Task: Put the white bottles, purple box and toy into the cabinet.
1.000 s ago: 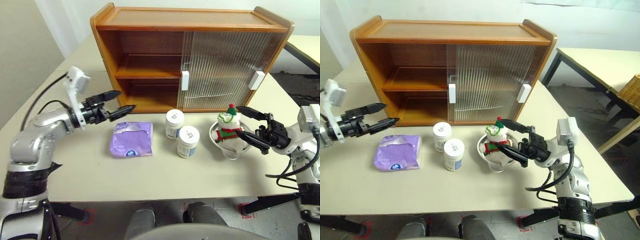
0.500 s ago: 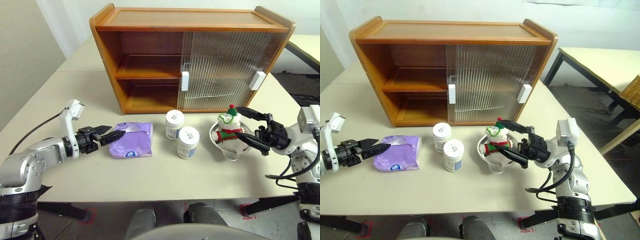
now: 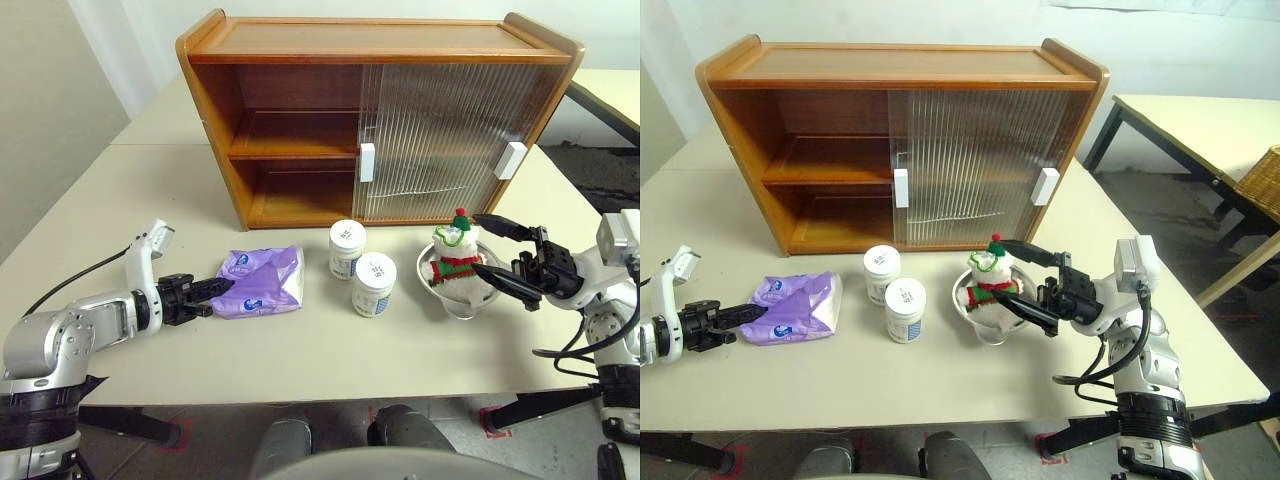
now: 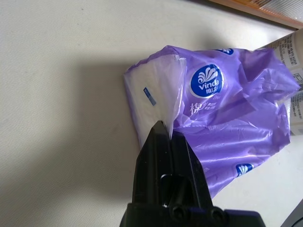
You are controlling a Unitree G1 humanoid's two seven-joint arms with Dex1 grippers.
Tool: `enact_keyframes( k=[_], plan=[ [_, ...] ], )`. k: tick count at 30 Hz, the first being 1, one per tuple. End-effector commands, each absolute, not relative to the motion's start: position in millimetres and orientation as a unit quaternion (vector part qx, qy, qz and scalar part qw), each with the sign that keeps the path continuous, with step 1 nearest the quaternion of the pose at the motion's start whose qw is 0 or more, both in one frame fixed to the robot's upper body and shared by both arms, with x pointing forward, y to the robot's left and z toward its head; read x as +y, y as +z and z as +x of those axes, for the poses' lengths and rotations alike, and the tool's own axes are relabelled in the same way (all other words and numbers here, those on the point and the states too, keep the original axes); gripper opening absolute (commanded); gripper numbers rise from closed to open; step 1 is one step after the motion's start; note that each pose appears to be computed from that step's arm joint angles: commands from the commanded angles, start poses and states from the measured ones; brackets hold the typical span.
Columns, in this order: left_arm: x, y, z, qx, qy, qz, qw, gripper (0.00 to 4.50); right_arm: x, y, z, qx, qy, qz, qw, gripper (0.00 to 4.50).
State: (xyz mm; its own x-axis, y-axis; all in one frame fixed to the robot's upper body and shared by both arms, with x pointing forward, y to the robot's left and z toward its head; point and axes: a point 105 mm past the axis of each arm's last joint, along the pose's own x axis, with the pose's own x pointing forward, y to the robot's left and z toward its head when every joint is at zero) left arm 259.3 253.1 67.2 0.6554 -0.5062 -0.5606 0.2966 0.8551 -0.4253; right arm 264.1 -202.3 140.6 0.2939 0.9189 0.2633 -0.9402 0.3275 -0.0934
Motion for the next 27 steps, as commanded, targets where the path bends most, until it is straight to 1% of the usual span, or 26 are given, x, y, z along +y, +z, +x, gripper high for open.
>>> enact_keyframes(
  k=[1, 7, 12, 15, 23, 27],
  plan=[
    [251, 86, 270, 0.293, -0.232, -0.177, 0.91, 0.02, -203, 141, 266, -0.128, 0.584, 0.027, 0.801, 4.5],
    [232, 151, 290, 0.142, -0.277, -0.278, 0.909, 0.02, -204, 141, 267, -0.126, 0.587, 0.026, 0.799, 4.5],
    [223, 185, 294, 0.09, -0.295, -0.305, 0.901, 0.02, -204, 140, 268, -0.123, 0.59, 0.025, 0.798, 4.5],
    [218, 192, 297, 0.083, -0.293, -0.31, 0.901, 0.02, -204, 140, 268, -0.121, 0.592, 0.025, 0.797, 4.5],
    [203, 201, 324, 0.03, -0.238, -0.337, 0.91, 0.02, -202, 139, 267, -0.123, 0.591, 0.027, 0.797, 4.5],
    [194, 210, 330, 0.003, -0.235, -0.361, 0.902, 0.02, -203, 138, 266, -0.122, 0.59, 0.027, 0.798, 4.5]
  ],
)
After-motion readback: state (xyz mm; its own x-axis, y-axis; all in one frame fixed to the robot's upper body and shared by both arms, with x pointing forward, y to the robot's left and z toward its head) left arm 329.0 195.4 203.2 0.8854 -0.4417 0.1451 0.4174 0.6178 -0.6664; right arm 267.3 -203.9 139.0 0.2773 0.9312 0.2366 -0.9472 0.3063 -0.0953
